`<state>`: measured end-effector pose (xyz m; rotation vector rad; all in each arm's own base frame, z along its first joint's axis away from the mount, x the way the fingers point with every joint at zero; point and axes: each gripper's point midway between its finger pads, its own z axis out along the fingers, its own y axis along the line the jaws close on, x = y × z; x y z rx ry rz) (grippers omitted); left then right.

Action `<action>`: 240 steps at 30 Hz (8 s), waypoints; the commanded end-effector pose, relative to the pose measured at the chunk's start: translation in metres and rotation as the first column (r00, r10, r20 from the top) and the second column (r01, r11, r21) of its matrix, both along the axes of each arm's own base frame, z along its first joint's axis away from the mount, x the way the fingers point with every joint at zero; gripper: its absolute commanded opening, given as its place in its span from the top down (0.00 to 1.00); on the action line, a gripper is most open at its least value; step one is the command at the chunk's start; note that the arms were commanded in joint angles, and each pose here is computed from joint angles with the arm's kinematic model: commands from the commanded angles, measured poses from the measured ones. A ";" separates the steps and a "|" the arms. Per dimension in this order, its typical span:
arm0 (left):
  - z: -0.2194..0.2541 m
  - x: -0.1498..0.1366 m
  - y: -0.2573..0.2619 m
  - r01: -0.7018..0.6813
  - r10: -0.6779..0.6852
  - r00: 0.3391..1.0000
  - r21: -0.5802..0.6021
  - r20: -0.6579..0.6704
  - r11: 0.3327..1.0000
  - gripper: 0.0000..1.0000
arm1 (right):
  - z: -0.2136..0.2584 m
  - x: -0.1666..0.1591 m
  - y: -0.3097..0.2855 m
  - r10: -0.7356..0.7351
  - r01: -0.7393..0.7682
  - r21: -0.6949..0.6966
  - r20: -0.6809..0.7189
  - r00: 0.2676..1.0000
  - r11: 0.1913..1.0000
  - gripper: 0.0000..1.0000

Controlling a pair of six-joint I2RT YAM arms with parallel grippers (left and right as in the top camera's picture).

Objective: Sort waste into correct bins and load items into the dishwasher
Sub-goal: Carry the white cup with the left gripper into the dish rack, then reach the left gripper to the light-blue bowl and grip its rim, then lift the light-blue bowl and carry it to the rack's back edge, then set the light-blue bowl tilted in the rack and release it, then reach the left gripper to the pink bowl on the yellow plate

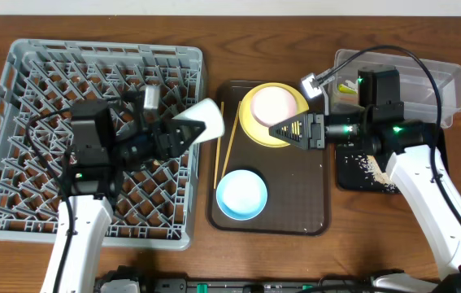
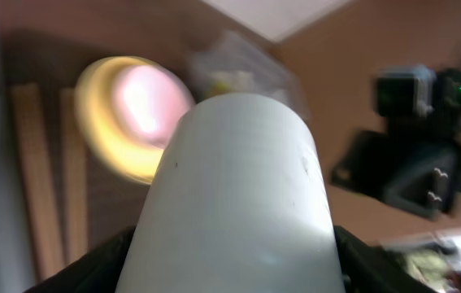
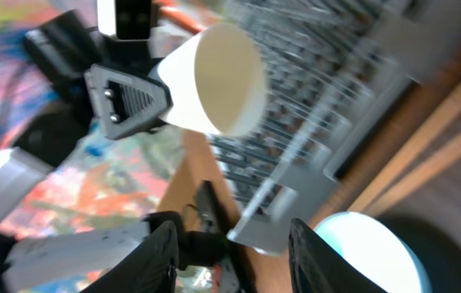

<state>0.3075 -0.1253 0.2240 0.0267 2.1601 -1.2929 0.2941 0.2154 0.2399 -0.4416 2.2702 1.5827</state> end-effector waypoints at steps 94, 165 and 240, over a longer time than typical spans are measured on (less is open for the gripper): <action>-0.138 -0.088 -0.135 0.393 -0.199 0.917 0.701 -0.345 0.595 0.06 | -0.086 -0.026 -0.203 -0.655 0.423 -0.841 0.113 0.747 0.338 0.01; 0.003 0.103 0.041 0.026 -0.030 0.999 0.162 0.025 0.986 0.94 | -0.086 -0.027 -0.203 -0.655 0.420 -0.842 0.110 0.748 0.338 0.01; -0.034 0.073 0.058 -0.142 0.255 0.957 0.540 -0.139 0.830 0.12 | -0.088 -0.032 -0.203 -0.644 0.399 -0.853 0.100 0.759 0.338 0.01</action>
